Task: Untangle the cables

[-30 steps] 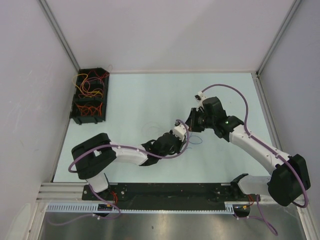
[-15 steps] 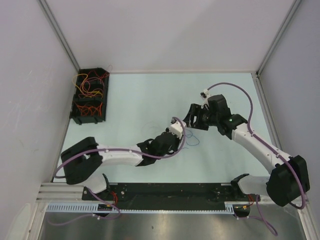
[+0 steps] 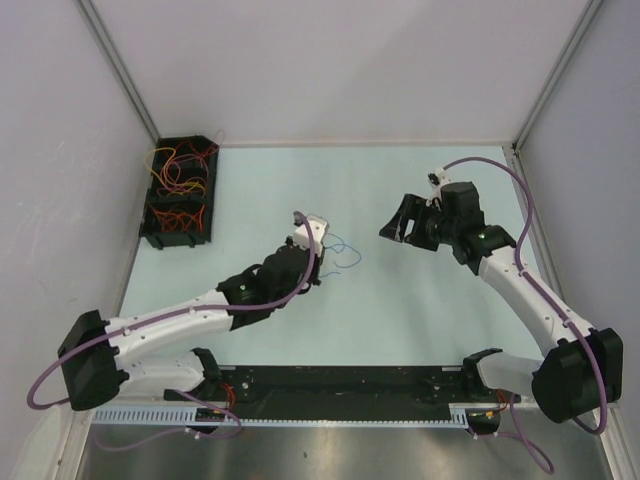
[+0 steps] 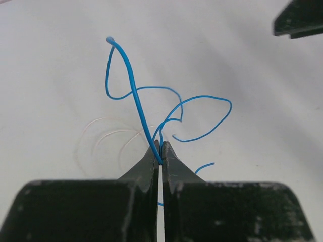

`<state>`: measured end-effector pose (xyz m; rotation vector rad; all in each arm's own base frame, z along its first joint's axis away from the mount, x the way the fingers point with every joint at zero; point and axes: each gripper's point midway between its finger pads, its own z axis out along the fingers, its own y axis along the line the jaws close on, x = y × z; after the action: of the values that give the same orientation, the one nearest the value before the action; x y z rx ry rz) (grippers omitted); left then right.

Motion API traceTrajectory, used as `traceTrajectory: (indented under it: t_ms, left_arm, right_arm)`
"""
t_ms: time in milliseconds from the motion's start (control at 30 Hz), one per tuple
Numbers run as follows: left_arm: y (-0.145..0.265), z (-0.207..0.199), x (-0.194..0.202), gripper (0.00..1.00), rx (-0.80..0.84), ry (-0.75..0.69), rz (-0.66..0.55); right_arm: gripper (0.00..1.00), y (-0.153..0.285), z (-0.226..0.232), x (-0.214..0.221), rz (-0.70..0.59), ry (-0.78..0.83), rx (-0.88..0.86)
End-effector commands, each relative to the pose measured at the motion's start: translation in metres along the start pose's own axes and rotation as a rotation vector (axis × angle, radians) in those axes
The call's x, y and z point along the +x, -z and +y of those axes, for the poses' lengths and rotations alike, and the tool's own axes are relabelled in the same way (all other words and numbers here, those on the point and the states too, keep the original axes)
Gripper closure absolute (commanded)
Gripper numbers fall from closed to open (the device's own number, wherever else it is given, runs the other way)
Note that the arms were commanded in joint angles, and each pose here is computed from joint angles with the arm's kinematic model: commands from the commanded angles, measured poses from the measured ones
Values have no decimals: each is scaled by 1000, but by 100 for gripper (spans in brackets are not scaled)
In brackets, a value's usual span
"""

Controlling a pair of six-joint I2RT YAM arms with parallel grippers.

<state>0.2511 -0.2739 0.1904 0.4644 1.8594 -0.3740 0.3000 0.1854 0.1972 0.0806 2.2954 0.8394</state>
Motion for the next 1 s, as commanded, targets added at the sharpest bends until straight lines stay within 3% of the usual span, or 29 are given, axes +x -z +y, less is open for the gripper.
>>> traceTrajectory:
  t_ms: [0, 167, 300, 600, 967]
  left_arm:
    - [17, 44, -25, 100, -130, 3, 0]
    - [24, 66, -48, 100, -192, 89, -29]
    - [26, 106, -52, 100, -312, 124, 1]
    - [58, 189, -88, 100, -525, 280, -89]
    - [107, 290, -85, 100, -841, 414, -80]
  right_arm:
    - [20, 11, 4, -10, -35, 37, 5]
    - [20, 10, 3, 0, -10, 31, -10]
    - [20, 10, 1, 8, 8, 30, -17]
    - [20, 15, -4, 20, 31, 44, -18]
    - [20, 19, -6, 29, 56, 66, -23]
